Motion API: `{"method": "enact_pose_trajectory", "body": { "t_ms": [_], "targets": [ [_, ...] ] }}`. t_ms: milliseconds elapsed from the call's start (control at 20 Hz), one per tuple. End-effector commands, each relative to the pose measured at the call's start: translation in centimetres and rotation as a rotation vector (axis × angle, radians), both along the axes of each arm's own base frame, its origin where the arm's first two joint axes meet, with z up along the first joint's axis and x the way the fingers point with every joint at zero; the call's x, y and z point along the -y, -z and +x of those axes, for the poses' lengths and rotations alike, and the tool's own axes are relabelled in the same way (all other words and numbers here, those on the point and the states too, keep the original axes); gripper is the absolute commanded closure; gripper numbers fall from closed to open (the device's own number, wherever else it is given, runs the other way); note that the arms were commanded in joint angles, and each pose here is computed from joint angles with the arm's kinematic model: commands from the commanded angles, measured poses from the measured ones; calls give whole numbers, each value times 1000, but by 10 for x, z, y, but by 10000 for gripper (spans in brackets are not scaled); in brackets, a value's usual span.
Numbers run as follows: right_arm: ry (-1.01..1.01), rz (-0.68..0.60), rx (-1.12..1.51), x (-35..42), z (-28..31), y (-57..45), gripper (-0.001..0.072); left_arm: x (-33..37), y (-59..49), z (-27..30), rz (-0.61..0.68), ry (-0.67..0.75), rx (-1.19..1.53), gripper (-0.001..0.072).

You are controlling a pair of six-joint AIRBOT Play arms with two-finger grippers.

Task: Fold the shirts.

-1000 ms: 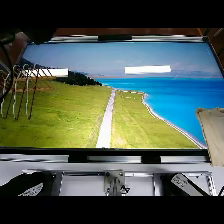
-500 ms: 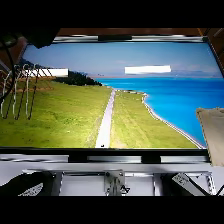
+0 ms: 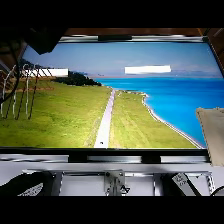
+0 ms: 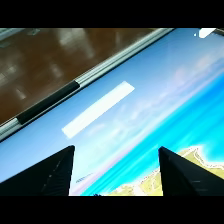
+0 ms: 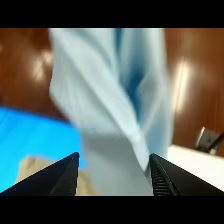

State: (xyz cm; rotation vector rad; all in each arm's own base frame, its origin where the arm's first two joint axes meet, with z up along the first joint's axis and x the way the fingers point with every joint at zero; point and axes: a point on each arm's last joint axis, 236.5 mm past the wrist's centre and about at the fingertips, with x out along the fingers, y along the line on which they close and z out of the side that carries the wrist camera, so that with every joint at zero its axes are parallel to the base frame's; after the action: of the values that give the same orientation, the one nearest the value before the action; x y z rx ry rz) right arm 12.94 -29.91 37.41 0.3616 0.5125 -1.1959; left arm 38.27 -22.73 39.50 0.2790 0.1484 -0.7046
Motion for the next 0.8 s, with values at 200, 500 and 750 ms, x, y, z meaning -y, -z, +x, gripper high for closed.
{"method": "enact_pose_trajectory", "body": {
  "t_ms": [200, 500, 750],
  "targets": [
    [-335, 302, -55, -83, 38, 48, 104, -2, 54, 12, 97, -15, -128, 95],
    [-661, 448, 69, -142, 102, 55, 92, -3, 116, 33, 73, -92, -328, 95],
    [-921, 580, 2, -221, 203, 138, 91, -6, 196, 42, 131, -163, -591, 97]
  ]
}}
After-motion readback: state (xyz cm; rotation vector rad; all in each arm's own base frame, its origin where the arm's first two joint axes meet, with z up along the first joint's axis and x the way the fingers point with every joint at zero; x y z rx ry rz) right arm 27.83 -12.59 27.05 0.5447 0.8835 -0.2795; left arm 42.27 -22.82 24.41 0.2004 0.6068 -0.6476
